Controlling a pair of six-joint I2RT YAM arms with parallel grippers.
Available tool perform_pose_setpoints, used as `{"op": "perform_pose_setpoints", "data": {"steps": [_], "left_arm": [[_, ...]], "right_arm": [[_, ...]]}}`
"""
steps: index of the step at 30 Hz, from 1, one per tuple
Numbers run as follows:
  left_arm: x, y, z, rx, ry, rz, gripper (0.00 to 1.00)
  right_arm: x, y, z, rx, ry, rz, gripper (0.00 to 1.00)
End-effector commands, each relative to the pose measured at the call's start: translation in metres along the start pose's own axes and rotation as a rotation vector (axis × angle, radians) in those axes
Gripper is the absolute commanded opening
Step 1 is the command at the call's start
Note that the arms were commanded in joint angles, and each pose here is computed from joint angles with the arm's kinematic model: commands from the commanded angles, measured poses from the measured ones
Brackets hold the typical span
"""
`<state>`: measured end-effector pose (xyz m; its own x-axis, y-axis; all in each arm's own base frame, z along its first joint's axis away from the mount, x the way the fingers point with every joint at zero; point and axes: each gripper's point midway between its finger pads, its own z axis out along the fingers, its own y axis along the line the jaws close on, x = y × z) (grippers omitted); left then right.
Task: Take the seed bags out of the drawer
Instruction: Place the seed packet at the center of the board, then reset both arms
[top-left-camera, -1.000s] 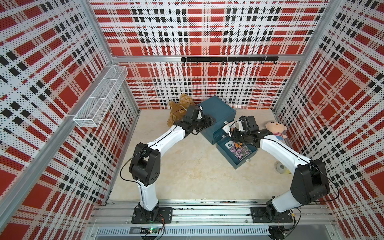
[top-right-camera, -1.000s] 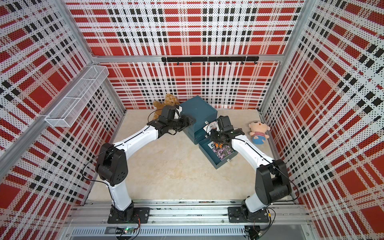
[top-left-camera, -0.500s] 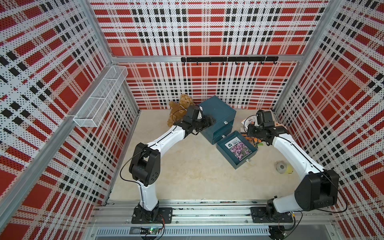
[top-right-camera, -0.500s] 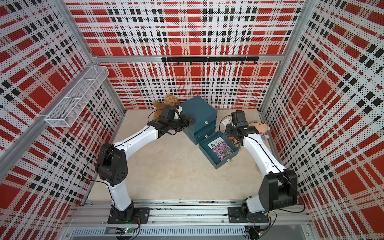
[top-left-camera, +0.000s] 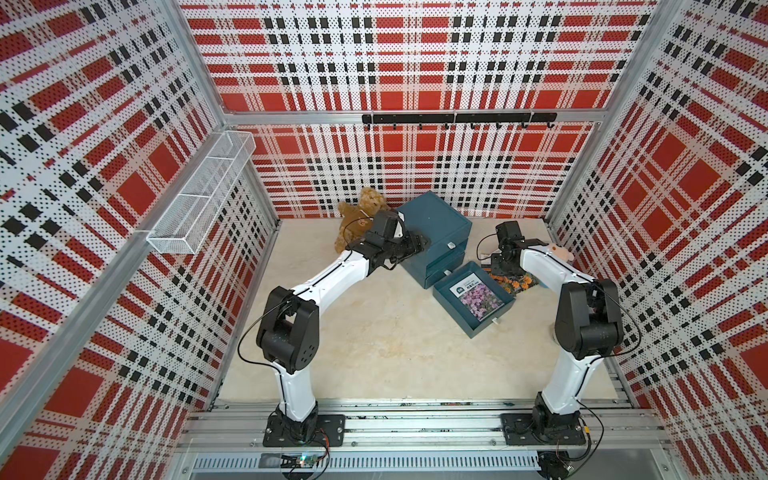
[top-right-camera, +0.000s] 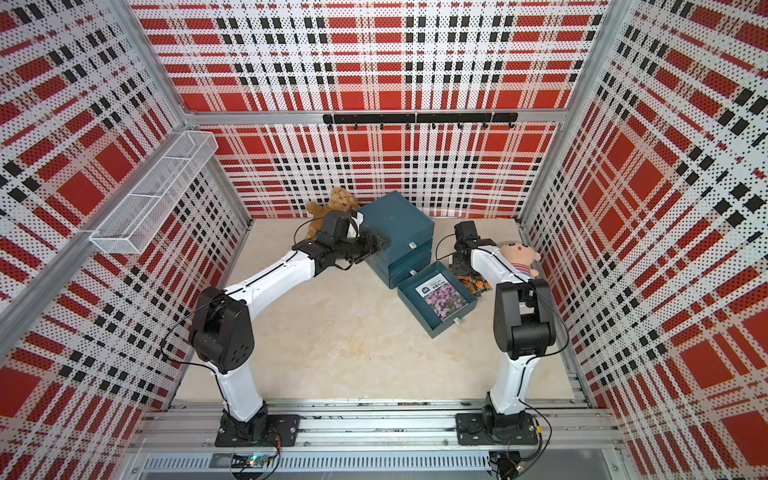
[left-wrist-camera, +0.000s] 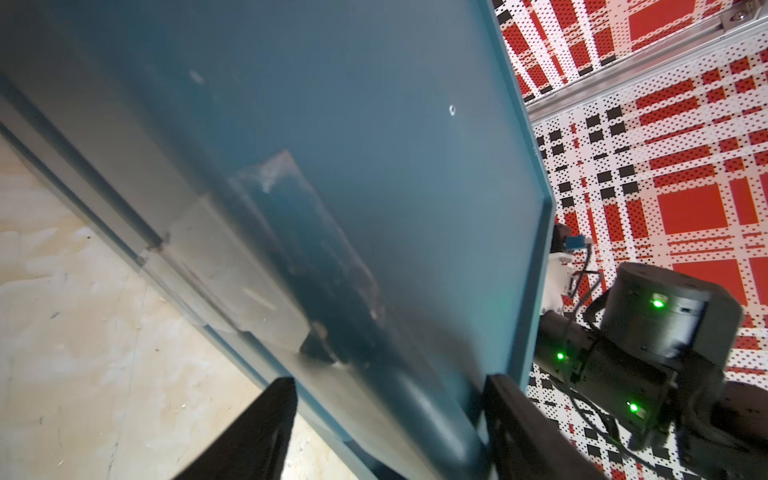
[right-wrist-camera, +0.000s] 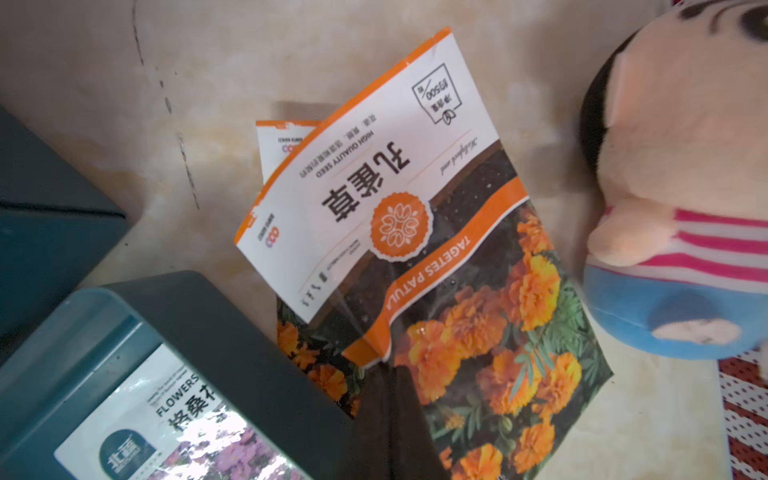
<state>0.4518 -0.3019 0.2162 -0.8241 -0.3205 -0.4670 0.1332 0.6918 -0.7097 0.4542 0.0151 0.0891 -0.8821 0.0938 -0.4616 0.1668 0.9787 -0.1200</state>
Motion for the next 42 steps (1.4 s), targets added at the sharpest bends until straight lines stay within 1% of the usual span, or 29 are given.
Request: {"op": "perform_pose_setpoints", "data": {"steps": [1, 2, 3, 4, 5, 6, 8, 9, 12, 15, 17, 19, 21, 22, 24, 25, 26, 27, 28, 29, 31, 32, 33, 34, 36, 38, 42], "left_arm": [[0.009, 0.027, -0.018, -0.116, 0.027, -0.012, 0.76], [0.005, 0.027, -0.023, -0.118, 0.012, -0.012, 0.76], [0.002, 0.027, -0.029, -0.121, -0.003, -0.009, 0.76], [-0.001, 0.027, -0.034, -0.124, -0.018, -0.008, 0.76], [-0.006, 0.028, -0.041, -0.128, -0.037, -0.006, 0.76], [-0.010, 0.028, -0.048, -0.134, -0.058, 0.001, 0.76], [-0.018, 0.028, -0.063, -0.150, -0.108, 0.024, 0.76], [-0.024, 0.028, -0.073, -0.160, -0.144, 0.040, 0.77], [-0.043, 0.031, -0.105, -0.182, -0.265, 0.063, 0.78], [-0.061, 0.038, -0.134, -0.181, -0.361, 0.052, 0.80], [-0.072, 0.040, -0.154, -0.206, -0.439, 0.059, 0.87], [-0.084, 0.041, -0.179, -0.256, -0.550, 0.082, 0.90], [-0.093, 0.044, -0.206, -0.315, -0.674, 0.112, 0.98], [-0.096, 0.043, -0.214, -0.314, -0.713, 0.134, 0.98], [-0.101, 0.037, -0.232, -0.304, -0.784, 0.220, 0.99], [-0.102, 0.038, -0.240, -0.319, -0.822, 0.244, 1.00], [-0.102, 0.044, -0.250, -0.346, -0.884, 0.246, 0.95], [-0.103, 0.052, -0.263, -0.366, -0.969, 0.226, 0.92], [-0.099, 0.063, -0.271, -0.390, -1.015, 0.208, 1.00], [-0.096, 0.072, -0.279, -0.395, -1.060, 0.206, 0.99], [-0.086, 0.093, -0.282, -0.399, -1.103, 0.253, 0.99], [-0.079, 0.116, -0.283, -0.456, -1.121, 0.271, 0.99], [-0.069, 0.144, -0.283, -0.528, -1.131, 0.254, 0.99], [-0.061, 0.162, -0.280, -0.568, -1.126, 0.262, 0.99], [-0.041, 0.209, -0.271, -0.695, -1.079, 0.264, 0.99], [-0.027, 0.241, -0.268, -0.786, -1.043, 0.260, 0.99], [-0.015, 0.276, -0.260, -0.842, -1.003, 0.249, 0.99]], "right_arm": [[0.012, 0.015, 0.009, -0.091, 0.050, -0.003, 0.00], [0.018, 0.021, 0.010, -0.125, 0.065, 0.008, 0.02], [0.024, 0.026, 0.011, -0.156, 0.076, 0.018, 0.11], [0.028, 0.029, 0.010, -0.172, 0.081, 0.028, 0.24], [0.032, 0.028, 0.007, -0.171, 0.080, 0.045, 0.41], [0.034, 0.026, 0.003, -0.163, 0.068, 0.067, 0.56], [0.036, 0.020, -0.007, -0.154, 0.039, 0.107, 0.76], [0.035, 0.018, -0.013, -0.155, 0.022, 0.119, 0.88], [0.025, 0.013, -0.034, -0.165, -0.036, 0.139, 1.00], [0.003, 0.007, -0.068, -0.180, -0.137, 0.154, 1.00], [-0.012, 0.003, -0.092, -0.191, -0.214, 0.161, 1.00], [-0.030, -0.005, -0.125, -0.200, -0.331, 0.178, 1.00], [-0.048, -0.020, -0.164, -0.187, -0.484, 0.212, 1.00], [-0.055, -0.025, -0.179, -0.182, -0.552, 0.216, 1.00], [-0.065, -0.048, -0.204, -0.115, -0.695, 0.277, 1.00], [-0.066, -0.056, -0.209, -0.097, -0.743, 0.335, 0.99], [-0.067, -0.066, -0.213, -0.077, -0.798, 0.411, 0.95], [-0.068, -0.072, -0.216, -0.067, -0.827, 0.431, 1.00], [-0.070, -0.069, -0.219, -0.081, -0.834, 0.369, 1.00], [-0.072, -0.064, -0.219, -0.085, -0.840, 0.294, 1.00], [-0.068, -0.072, -0.202, -0.012, -0.819, 0.285, 1.00], [-0.064, -0.073, -0.188, 0.013, -0.801, 0.268, 1.00], [-0.050, -0.072, -0.162, 0.032, -0.744, 0.246, 1.00], [-0.051, -0.074, -0.158, 0.041, -0.766, 0.247, 1.00], [-0.027, -0.080, -0.126, 0.101, -0.751, 0.242, 1.00], [-0.013, -0.084, -0.112, 0.138, -0.780, 0.240, 1.00], [0.018, -0.082, -0.080, 0.138, -0.754, 0.220, 1.00]]}}
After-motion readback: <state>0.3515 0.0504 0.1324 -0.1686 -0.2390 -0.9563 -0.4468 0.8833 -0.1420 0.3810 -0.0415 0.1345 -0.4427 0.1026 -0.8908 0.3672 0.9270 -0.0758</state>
